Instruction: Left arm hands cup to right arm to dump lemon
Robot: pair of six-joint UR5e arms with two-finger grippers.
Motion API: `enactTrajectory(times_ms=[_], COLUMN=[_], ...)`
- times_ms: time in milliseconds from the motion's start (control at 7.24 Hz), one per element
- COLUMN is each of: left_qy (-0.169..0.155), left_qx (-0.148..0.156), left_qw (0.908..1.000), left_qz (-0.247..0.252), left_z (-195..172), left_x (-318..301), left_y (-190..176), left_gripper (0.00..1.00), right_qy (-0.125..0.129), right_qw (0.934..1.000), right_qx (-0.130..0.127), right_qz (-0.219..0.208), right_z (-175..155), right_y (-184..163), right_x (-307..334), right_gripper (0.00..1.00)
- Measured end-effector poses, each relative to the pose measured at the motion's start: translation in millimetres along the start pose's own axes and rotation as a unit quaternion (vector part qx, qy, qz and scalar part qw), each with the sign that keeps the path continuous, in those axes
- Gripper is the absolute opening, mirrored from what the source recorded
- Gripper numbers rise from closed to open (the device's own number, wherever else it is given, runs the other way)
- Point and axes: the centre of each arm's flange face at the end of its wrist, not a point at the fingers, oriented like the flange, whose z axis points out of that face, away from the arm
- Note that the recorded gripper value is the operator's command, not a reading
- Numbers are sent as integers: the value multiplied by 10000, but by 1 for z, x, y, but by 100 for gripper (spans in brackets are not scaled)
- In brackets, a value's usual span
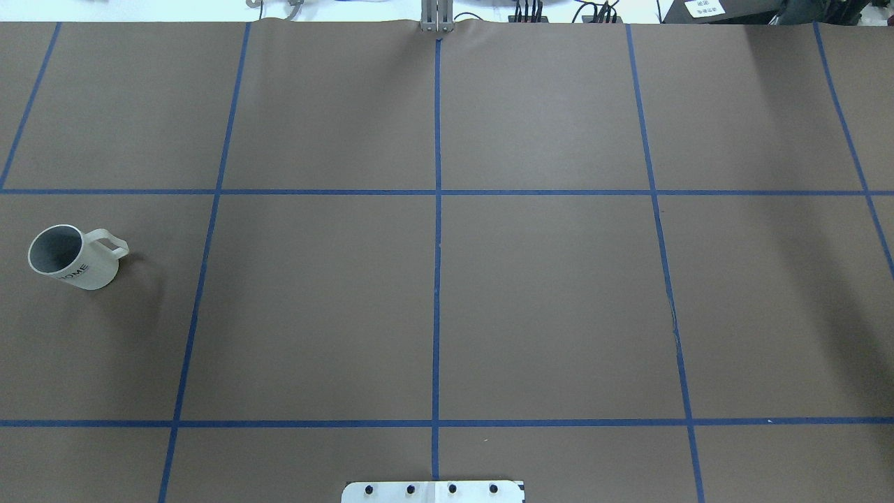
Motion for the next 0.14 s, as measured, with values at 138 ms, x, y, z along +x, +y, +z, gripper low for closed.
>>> enactTrajectory(times_ms=[138], left_qy=[0], left_qx=[-1], left_qw=[10000], left_qz=[-1], left_z=[0], left_x=[0], left_y=[0], left_gripper=[100], right_qy=[0], right_qw=[10000], right_qx=[0], right_qz=[0], right_z=[0], right_y=[0], right_x=[0], right_gripper=[100])
